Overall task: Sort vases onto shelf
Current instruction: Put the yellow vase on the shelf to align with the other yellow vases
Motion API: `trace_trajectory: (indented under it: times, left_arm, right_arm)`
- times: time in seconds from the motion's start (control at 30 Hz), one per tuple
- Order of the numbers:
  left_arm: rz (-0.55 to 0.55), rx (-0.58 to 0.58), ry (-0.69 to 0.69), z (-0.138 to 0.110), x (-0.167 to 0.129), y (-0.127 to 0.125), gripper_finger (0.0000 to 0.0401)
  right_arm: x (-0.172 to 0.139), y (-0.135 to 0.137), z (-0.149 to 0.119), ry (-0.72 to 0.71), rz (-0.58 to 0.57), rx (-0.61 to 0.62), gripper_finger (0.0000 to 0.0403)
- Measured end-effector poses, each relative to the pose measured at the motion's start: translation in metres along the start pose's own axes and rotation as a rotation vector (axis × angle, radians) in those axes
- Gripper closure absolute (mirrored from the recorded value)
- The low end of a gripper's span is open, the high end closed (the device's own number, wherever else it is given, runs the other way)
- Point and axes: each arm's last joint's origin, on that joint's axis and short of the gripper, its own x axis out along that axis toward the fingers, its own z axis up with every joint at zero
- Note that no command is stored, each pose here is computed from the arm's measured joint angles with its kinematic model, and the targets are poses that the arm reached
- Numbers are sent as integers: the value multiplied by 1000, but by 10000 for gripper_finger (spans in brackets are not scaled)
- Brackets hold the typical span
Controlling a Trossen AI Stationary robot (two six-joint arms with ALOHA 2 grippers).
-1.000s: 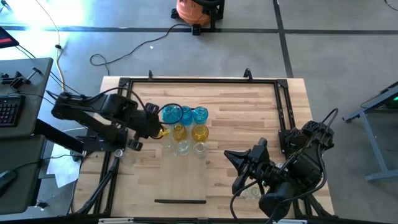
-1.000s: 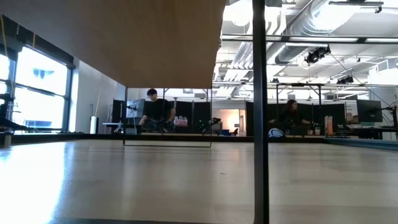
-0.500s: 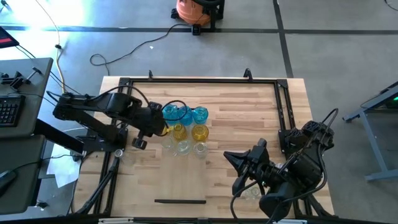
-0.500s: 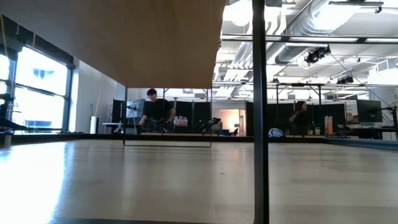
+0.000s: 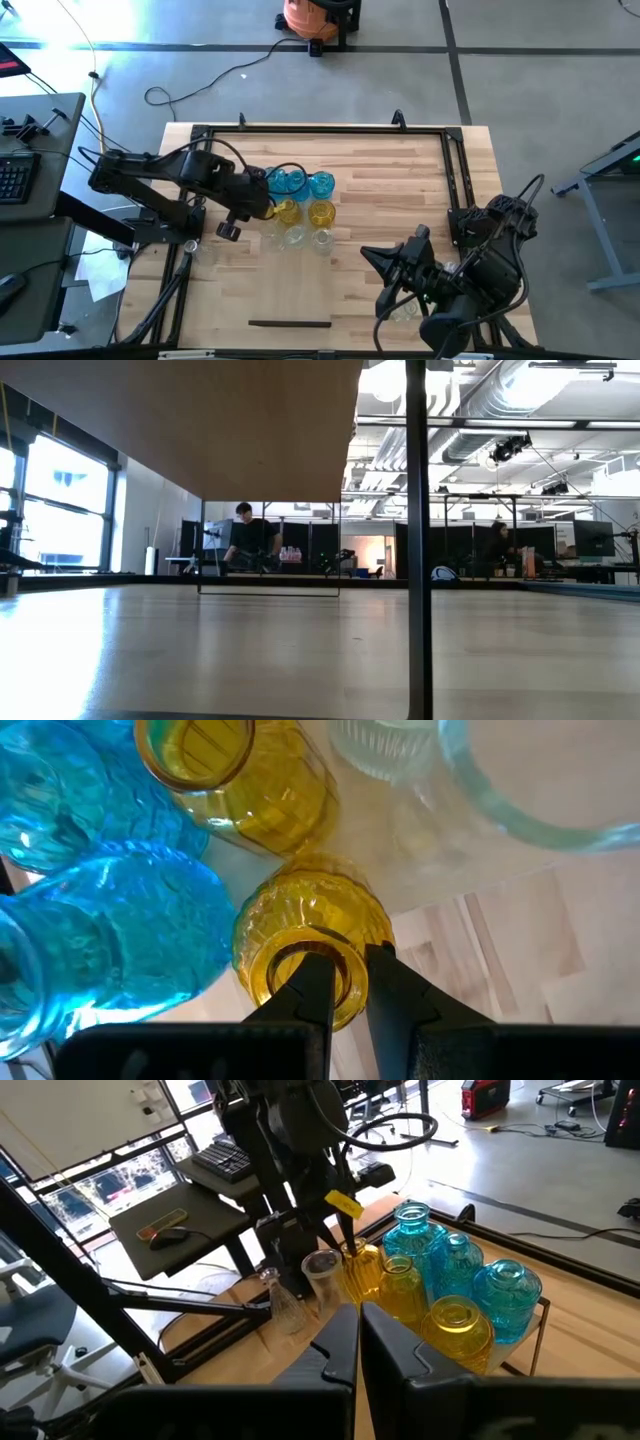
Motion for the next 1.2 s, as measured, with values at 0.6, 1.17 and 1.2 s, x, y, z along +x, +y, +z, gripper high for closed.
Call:
trace_trajectory:
  times: [0.6,1.17,1.2]
  left_arm:
    - [8,-6,-21,1,1,8,375]
    - [-41,1,-16,6,9,10,373]
    - [-42,6,-13,6,9,10,373]
  right_arm:
    - [0,0,0,0,0,0,403]
    - [0,0,0,-1,0,0,403]
    - [0,0,0,-1,0,0,403]
